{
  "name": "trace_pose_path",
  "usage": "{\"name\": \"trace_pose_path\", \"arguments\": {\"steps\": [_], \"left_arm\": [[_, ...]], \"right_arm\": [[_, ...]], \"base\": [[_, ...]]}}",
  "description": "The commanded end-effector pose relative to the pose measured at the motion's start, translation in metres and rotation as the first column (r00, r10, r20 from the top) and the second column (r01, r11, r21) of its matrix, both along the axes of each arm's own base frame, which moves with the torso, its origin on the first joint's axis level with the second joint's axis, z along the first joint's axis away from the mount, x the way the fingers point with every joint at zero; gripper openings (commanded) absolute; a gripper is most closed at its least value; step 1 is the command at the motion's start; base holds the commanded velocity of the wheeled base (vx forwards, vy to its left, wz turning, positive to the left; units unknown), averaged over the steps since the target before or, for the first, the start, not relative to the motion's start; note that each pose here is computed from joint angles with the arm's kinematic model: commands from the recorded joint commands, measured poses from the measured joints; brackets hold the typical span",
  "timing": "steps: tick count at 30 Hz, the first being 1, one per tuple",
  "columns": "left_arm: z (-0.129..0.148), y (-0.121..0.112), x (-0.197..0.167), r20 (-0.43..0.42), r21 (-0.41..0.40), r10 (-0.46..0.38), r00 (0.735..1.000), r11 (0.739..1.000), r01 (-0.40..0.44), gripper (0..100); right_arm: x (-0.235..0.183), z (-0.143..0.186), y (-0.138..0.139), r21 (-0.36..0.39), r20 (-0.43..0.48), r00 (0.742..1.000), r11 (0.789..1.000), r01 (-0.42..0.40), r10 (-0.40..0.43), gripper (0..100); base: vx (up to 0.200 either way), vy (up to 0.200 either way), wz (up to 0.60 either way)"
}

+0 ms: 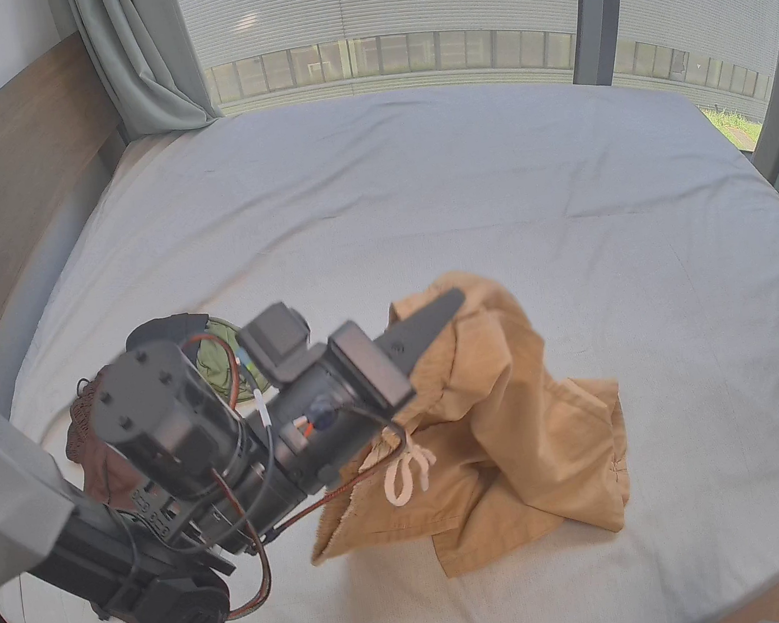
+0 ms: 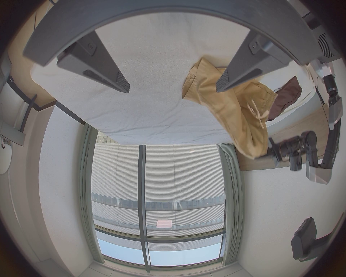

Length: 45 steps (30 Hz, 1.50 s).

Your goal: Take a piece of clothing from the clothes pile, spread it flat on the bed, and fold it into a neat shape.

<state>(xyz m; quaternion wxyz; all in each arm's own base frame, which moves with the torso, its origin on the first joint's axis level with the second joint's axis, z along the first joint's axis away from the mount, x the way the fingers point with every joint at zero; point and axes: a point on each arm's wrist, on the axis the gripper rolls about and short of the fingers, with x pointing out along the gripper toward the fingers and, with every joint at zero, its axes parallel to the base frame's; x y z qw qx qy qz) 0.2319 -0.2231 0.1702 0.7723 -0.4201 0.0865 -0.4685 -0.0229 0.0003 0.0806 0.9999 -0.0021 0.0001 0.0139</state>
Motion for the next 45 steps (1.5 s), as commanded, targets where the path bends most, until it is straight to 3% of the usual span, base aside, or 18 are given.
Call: {"name": "trace_pose_path", "arguments": {"steps": [1, 7, 17, 21, 29, 33, 35, 37, 45], "left_arm": [[-0.063, 0.015, 0.013, -0.096, 0.181, 0.055, 0.994, 0.983, -0.037, 0], [-0.064, 0.024, 0.018, -0.099, 0.188, 0.080, 0.992, 0.980, -0.061, 0], [-0.064, 0.046, 0.032, -0.096, 0.192, 0.208, 0.973, 0.963, -0.187, 0], [-0.068, 0.062, 0.038, -0.112, 0.206, 0.299, 0.948, 0.940, -0.272, 0], [-0.078, 0.084, 0.046, -0.104, 0.266, 0.380, 0.919, 0.901, -0.342, 0], [-0.091, 0.096, 0.055, -0.086, 0.326, 0.416, 0.905, 0.870, -0.369, 0], [-0.103, 0.104, 0.062, -0.051, 0.385, 0.444, 0.895, 0.835, -0.392, 0], [-0.104, 0.109, 0.065, -0.032, 0.402, 0.459, 0.888, 0.819, -0.409, 0], [-0.109, 0.119, 0.069, -0.041, 0.415, 0.490, 0.871, 0.801, -0.431, 0]], "right_arm": [[0.000, -0.005, 0.000, 0.000, -0.001, 1.000, 1.000, -0.001, 0.001, 100], [0.000, -0.005, 0.000, 0.000, -0.001, 1.000, 1.000, -0.001, 0.001, 100], [0.000, -0.005, 0.000, 0.000, -0.001, 1.000, 1.000, -0.001, 0.001, 100], [0.000, -0.005, 0.000, -0.002, -0.001, 1.000, 1.000, -0.001, 0.001, 100], [0.000, -0.005, 0.000, -0.002, -0.001, 1.000, 1.000, -0.003, 0.003, 100], [0.000, -0.005, 0.000, -0.005, 0.000, 1.000, 1.000, -0.001, 0.001, 100], [0.000, -0.005, 0.000, -0.006, 0.000, 1.000, 1.000, -0.003, 0.003, 100], [0.000, -0.005, 0.000, -0.006, -0.001, 1.000, 1.000, -0.003, 0.003, 100], [0.000, -0.005, 0.000, -0.008, -0.001, 1.000, 1.000, -0.003, 0.003, 100]], "base": [[0.000, 0.000, 0.00], [0.000, 0.000, 0.00], [0.000, 0.000, 0.00], [0.000, 0.000, 0.00], [0.000, 0.000, 0.00], [0.000, 0.000, 0.00], [0.000, 0.000, 0.00], [0.000, 0.000, 0.00], [0.000, 0.000, 0.00]]}}
